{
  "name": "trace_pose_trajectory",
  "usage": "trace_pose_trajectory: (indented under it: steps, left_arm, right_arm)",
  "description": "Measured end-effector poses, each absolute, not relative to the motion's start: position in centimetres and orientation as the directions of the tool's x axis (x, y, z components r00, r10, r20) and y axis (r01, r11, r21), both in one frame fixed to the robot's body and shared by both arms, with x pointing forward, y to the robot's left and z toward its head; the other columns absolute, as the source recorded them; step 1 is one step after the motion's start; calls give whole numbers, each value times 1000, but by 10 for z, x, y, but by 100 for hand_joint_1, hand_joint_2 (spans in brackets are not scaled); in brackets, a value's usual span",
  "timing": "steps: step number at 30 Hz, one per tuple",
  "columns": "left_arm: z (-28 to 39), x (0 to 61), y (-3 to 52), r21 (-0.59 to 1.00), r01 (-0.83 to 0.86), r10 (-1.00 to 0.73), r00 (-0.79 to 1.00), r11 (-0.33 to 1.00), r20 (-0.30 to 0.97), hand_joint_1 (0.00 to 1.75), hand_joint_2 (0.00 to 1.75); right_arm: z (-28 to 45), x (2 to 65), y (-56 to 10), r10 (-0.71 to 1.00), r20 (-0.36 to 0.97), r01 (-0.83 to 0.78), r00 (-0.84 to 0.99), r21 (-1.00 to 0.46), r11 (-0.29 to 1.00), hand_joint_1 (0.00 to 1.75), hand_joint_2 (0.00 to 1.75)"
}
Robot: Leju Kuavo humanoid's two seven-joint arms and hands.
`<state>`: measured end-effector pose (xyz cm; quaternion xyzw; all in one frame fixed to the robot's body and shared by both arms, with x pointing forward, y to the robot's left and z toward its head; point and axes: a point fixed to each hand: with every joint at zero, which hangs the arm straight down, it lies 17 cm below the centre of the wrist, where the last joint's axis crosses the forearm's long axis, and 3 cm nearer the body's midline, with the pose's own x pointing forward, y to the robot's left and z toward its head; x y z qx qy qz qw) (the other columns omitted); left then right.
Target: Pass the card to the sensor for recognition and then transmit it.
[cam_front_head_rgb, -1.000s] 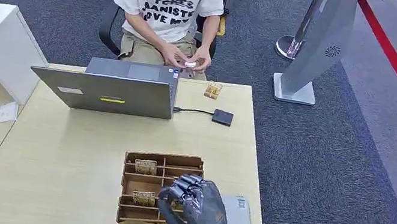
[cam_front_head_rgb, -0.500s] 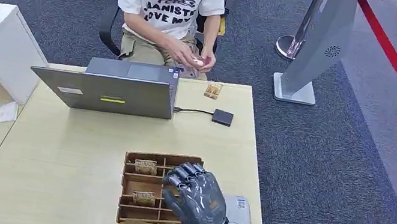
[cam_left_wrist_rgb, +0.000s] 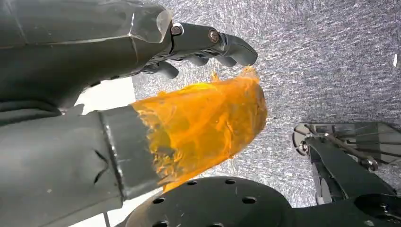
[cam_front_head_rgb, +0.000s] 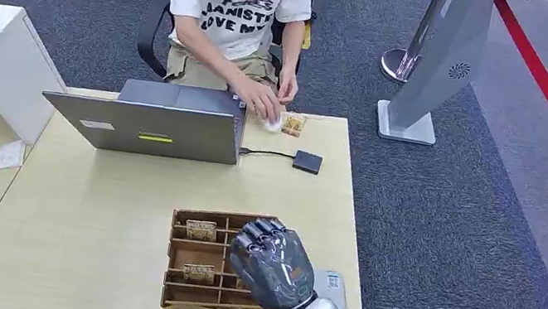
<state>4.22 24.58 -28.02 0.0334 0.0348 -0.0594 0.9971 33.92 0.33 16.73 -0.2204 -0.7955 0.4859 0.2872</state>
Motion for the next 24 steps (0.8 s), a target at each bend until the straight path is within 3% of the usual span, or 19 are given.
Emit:
trace_pose_trajectory:
  steps: [4,7,14,17,24]
  left_arm:
    - [-280,42,246,64,123,-118,990,990,-74,0,0]
    - [-280,42,246,65,125,-120,990,990,-74,0,0]
    - [-280,41,246,65,124,-119,990,990,-75,0,0]
    - [-280,41,246,65,121,-116,990,990,-76,0,0]
    - [-280,41,246,64,120,-115,990,991,-76,0,0]
  right_arm:
    - [165,340,3,632,246,64,-735,-903,426,84,175]
    - [163,342,2,635,247,62,-732,-904,423,68,175]
    - [157,347,-2,650,252,53,-717,-910,411,98,175]
    - [155,348,-3,654,253,49,-713,-912,407,93,175]
    - [149,351,-5,663,257,38,-703,-917,396,98,175]
